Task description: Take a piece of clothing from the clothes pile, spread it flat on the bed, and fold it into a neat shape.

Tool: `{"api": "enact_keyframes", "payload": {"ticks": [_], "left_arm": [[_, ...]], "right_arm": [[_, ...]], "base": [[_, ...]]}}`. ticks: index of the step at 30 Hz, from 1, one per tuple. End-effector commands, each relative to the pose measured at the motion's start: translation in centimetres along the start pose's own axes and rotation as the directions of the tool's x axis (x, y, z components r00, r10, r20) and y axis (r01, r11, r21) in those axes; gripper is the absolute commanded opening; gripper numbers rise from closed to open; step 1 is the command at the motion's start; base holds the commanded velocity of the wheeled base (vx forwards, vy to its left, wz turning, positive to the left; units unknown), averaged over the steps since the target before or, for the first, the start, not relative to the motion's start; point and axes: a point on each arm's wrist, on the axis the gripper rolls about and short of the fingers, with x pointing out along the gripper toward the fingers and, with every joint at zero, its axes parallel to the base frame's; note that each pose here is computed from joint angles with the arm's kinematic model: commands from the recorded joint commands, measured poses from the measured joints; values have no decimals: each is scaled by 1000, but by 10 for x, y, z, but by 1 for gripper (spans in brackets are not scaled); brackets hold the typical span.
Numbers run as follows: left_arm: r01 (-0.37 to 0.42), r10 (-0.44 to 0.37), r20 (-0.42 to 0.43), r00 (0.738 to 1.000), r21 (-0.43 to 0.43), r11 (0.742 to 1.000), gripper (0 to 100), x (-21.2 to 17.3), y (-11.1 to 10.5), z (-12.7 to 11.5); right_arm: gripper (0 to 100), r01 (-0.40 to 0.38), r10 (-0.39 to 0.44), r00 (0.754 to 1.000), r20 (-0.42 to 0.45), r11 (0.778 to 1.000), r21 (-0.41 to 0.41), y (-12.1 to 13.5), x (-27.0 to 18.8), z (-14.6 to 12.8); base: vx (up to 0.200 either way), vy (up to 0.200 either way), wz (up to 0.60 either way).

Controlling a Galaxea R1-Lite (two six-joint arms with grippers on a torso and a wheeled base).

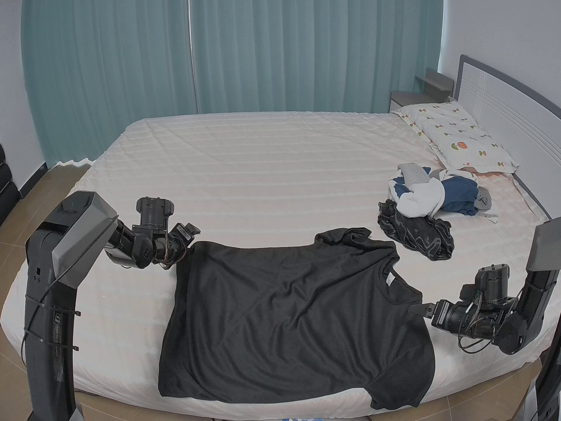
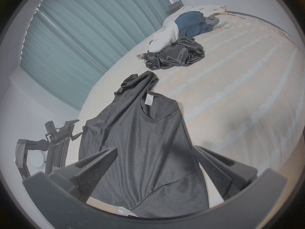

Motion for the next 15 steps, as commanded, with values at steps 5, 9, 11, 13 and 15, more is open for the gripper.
{"api": "enact_keyframes", "payload": {"ticks": [5,9,11,13,15], "left_arm": [[-10,10,18,1000,-7,1000,100,12,9,6],[-9,9,31,999,-12,1000,100,14,11,12],[-18,19,28,999,-2,1000,100,18,16,11],[-25,24,23,999,18,1000,100,21,19,9],[-29,28,18,999,28,999,100,22,19,7]], "right_arm": [[100,1,-1,1000,-3,1000,0,0,1,-1],[100,4,-4,1000,-6,1000,0,-1,2,-1],[100,8,-8,1000,-13,1000,1,-2,3,-2],[100,2,-2,1000,-2,1000,-3,-2,4,-1],[100,-7,7,1000,12,1000,-5,-1,4,-1]], "base": [[0,0,0],[0,0,0],[0,0,0],[0,0,0],[0,0,0]]}}
